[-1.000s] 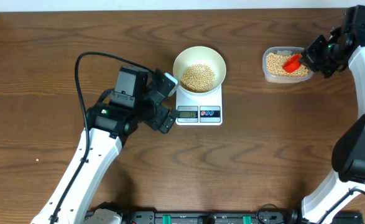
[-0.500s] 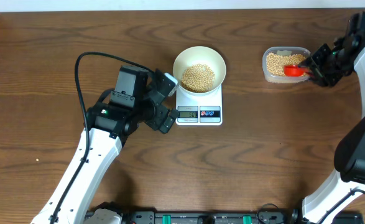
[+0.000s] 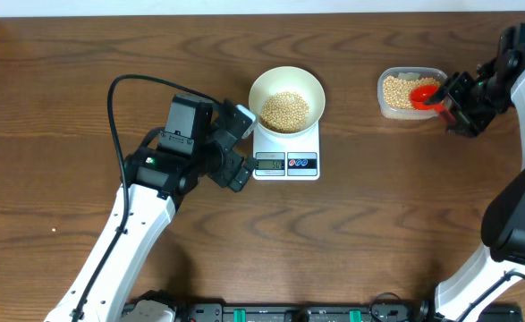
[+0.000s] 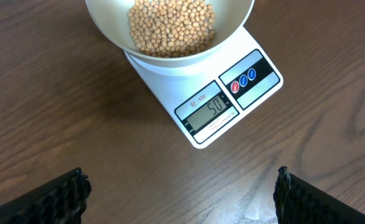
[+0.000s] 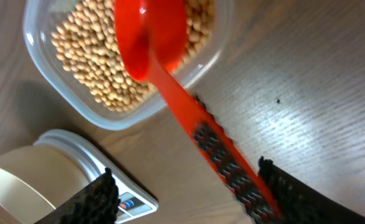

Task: Scoop item into bowl and weigh 50g on scale
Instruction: 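Lower the red scoop into the clear soybean tub with the right gripper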

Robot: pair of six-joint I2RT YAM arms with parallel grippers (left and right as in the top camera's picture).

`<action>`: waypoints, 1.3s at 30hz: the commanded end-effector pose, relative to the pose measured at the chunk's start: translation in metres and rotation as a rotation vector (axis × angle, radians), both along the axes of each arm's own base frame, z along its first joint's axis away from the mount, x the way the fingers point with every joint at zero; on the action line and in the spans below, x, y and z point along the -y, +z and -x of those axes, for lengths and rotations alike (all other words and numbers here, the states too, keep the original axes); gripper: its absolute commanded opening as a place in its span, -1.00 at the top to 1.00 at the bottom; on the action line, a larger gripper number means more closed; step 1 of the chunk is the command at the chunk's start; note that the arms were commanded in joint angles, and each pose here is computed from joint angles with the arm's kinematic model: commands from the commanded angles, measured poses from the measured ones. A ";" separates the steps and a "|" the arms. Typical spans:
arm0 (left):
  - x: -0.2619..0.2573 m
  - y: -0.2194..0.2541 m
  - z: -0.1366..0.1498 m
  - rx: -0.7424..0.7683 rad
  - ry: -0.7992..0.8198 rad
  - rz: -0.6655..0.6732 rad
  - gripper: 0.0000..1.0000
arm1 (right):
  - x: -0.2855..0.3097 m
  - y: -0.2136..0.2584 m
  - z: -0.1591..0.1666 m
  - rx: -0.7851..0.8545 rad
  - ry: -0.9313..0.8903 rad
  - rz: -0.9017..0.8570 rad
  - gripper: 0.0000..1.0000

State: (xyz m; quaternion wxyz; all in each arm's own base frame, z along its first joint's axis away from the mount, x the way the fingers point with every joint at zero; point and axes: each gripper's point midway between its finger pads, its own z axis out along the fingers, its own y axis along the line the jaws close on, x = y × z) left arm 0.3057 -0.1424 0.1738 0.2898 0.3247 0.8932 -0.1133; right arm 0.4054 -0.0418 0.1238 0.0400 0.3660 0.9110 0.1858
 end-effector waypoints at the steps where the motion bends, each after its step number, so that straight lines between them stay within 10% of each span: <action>1: 0.002 0.000 0.000 -0.003 -0.021 0.003 -0.93 | 0.002 0.005 0.005 0.017 0.046 0.021 -0.48; 39: 0.002 0.000 0.000 -0.003 -0.021 0.003 -0.93 | -0.016 0.090 0.022 0.201 0.165 0.389 -0.69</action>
